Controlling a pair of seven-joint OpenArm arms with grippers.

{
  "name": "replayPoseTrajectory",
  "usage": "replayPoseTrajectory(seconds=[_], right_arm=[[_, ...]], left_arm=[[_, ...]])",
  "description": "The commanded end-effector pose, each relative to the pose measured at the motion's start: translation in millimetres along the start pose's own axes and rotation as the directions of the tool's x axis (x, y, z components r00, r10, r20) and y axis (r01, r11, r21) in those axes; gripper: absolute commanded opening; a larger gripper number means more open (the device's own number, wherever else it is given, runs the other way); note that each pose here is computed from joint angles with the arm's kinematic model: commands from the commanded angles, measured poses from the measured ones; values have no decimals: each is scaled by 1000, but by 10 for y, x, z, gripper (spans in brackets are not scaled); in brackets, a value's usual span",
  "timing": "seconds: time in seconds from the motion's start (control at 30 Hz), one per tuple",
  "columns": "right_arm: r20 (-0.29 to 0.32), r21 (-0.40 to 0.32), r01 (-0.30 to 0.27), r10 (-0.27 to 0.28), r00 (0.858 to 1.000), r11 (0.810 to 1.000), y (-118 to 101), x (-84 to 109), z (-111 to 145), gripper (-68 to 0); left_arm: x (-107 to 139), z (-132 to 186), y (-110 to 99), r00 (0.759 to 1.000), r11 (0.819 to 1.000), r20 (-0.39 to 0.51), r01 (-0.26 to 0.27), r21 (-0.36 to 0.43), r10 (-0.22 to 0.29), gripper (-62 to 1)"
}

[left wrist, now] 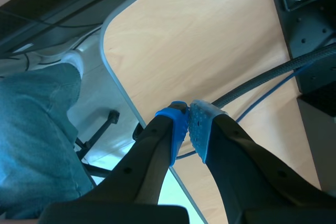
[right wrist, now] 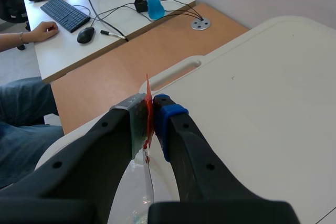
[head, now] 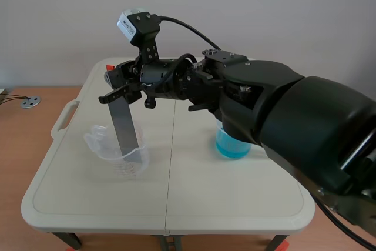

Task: Hold the metal plate by the orange handle, dip it into the blue solution, take it out and point at it, then put the plate back in the beaker on the left.
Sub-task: 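Lift the metal plate out of the left beaker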

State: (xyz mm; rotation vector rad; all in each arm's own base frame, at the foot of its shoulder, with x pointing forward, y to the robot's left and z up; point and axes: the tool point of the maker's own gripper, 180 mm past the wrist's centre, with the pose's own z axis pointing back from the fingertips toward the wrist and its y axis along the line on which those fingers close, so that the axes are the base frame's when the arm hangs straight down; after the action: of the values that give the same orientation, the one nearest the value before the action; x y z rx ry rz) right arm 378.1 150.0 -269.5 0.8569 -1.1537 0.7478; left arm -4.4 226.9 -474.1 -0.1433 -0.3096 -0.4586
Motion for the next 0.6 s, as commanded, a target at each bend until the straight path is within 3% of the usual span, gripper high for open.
replayPoseTrajectory(seconds=[0.0, 0.2, 0.4, 0.57], right_arm=[[49, 8, -25, 25, 998, 1000, -17, 230, -17, -664], [82, 18, -16, 15, 996, 1000, 8, 271, -10, -664], [120, 128, -21, 6, 993, 992, 213, 353, 8, -664], [152, 165, -34, 9, 988, 986, 279, 433, 42, -664]], left_arm=[[45, 13, -37, 1000, 1000, 19, -4, -11, 4, -552], [45, 13, -37, 1000, 1000, 19, -4, -11, 4, -552], [45, 13, -42, 1000, 1000, 19, -4, -13, 4, -552], [45, 13, -42, 1000, 1000, 19, -4, -13, 4, -552]])
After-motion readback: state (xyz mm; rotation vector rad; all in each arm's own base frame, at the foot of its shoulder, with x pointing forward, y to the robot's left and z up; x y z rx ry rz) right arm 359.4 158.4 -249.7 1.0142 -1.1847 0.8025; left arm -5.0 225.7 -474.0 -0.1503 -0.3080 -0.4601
